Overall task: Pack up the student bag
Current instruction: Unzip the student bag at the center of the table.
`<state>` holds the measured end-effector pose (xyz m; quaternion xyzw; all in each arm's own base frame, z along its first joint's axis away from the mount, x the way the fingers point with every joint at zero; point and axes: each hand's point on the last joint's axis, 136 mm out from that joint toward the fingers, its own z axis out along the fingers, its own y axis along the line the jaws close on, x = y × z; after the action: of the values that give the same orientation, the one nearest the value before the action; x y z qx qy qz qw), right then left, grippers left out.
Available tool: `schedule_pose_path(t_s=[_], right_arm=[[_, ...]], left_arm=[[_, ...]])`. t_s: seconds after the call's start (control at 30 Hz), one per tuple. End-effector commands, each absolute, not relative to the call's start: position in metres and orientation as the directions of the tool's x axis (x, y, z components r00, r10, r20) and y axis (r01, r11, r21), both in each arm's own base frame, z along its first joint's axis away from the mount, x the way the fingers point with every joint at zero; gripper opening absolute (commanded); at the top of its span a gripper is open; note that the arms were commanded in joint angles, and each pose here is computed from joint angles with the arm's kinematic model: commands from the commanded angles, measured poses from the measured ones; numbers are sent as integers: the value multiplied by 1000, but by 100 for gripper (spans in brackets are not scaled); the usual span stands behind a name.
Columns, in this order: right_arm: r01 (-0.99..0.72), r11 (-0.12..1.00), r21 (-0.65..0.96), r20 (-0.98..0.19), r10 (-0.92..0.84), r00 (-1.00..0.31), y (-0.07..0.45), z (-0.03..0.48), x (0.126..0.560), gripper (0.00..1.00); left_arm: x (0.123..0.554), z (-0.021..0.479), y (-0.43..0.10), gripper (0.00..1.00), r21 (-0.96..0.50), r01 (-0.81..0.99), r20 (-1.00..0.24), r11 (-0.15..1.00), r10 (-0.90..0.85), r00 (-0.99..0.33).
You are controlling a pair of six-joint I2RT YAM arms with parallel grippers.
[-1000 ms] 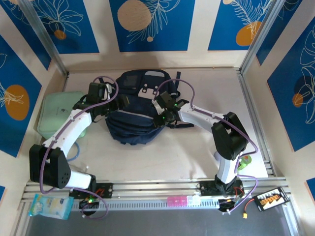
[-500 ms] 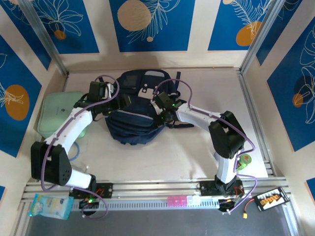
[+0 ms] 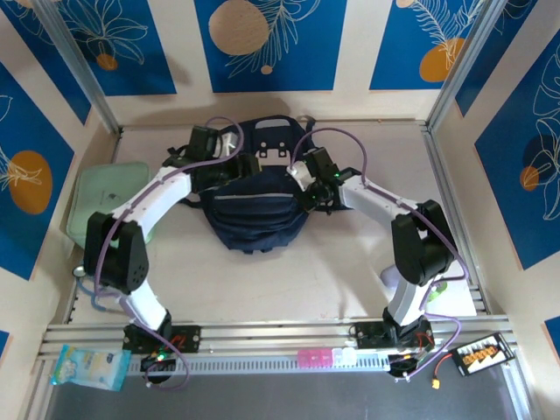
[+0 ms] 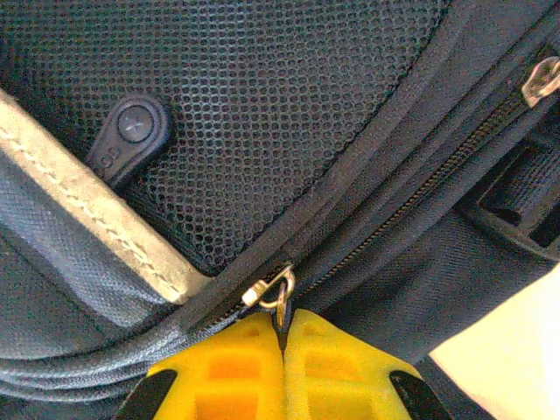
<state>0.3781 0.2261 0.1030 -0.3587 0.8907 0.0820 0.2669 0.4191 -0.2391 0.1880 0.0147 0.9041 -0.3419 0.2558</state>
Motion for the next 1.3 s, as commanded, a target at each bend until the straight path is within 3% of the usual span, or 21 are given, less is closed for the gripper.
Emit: schedule_pose_path(t_s=[0.0,0.3,0.53,0.83,1.1,1.27], right_arm=[[-766,624,-153,-584,-682,-439,222,120,384,0],[-740,657,-143,-624,-640,-447,220,128,392,0],[-744,660,-105,-582,-647,-492,225,110,358,0],[-769,639,-26,-573,-640,-512,255,100,302,0],[-764,616,192,-676,-481,-558,321,127,284,0],[-727,657,202,-674,-445,-589,347,112,283,0]], left_arm=[[425,198,-283,74,-670,302,-487,678,-95,-868],[461,159,-349,53,-701,236,-400,673,-96,-912],[483,118,-345,38,-662,56,-300,748,-196,-933],[485,88,-337,36,-609,-27,-249,793,-224,-942],[483,66,-330,36,-575,-79,-219,814,-246,-944],[484,59,-326,35,-584,-120,-200,803,-285,-937]])
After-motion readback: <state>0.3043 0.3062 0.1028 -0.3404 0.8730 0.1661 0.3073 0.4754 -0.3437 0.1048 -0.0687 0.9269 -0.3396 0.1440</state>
